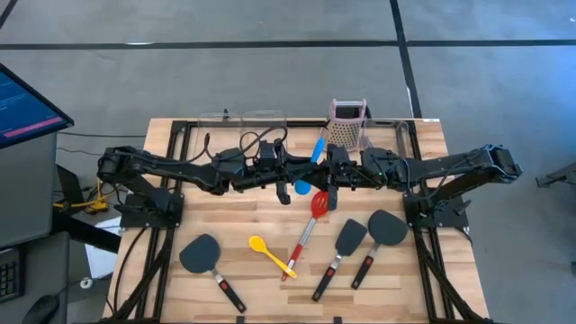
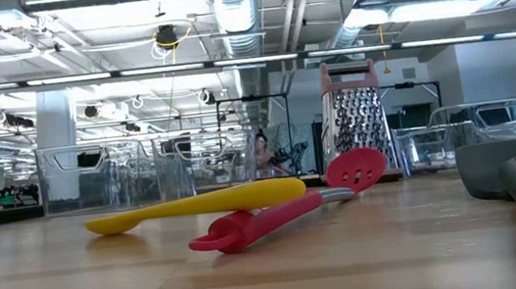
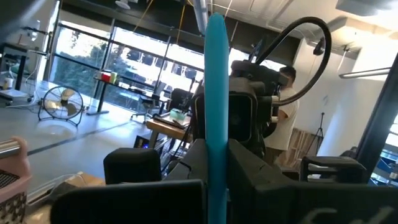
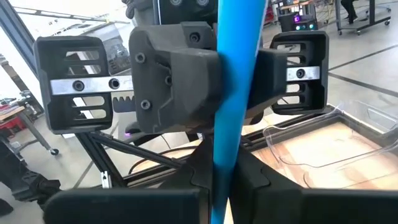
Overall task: Pick & Place Kitchen Items
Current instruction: Put the blue serving spoon into the left transparent bin
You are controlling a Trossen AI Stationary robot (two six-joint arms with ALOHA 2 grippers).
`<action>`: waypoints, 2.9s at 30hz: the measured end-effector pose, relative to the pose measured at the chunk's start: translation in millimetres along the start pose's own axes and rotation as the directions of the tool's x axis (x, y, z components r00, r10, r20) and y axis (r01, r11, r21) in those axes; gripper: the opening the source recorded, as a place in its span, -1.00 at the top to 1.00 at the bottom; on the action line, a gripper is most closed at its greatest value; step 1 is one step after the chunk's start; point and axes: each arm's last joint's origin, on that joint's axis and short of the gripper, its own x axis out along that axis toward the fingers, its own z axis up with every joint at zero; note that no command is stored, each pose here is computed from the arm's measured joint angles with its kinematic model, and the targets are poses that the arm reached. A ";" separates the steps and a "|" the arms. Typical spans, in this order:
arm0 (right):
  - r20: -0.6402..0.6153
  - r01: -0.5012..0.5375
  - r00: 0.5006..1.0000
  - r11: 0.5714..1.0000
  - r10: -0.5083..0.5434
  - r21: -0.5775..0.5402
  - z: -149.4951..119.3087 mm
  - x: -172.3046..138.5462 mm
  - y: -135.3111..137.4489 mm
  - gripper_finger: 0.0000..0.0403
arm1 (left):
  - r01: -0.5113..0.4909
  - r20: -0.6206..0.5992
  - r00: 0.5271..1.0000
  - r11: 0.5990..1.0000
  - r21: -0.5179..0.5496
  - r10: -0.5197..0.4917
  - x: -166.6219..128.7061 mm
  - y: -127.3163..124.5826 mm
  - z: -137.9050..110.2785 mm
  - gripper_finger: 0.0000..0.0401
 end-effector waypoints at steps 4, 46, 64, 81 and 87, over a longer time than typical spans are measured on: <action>-0.001 0.004 1.000 1.000 -0.004 0.000 -0.2 0.0 -0.2 0.92 | -0.002 0.001 1.000 1.000 0.001 0.002 0.2 0.9 0.2 0.97; -0.227 -0.066 0.971 0.997 0.075 0.050 -4.6 -17.6 -11.0 0.93 | 0.097 -0.124 0.986 0.987 -0.130 -0.113 5.8 38.1 3.8 0.08; -0.267 -0.022 0.963 0.997 0.040 0.069 -7.0 -17.9 -18.4 0.93 | 0.103 -0.120 0.986 0.986 -0.128 -0.119 5.9 37.7 3.6 0.45; -0.257 -0.006 0.966 0.996 0.029 0.090 -5.3 -17.6 -21.1 0.93 | 0.130 -0.125 0.981 0.982 -0.136 -0.147 5.1 30.4 1.3 0.94; -0.257 -0.005 0.966 0.996 0.028 0.090 -5.3 -17.6 -21.1 0.93 | 0.126 -0.124 0.982 0.983 -0.134 -0.143 5.1 30.3 1.2 0.97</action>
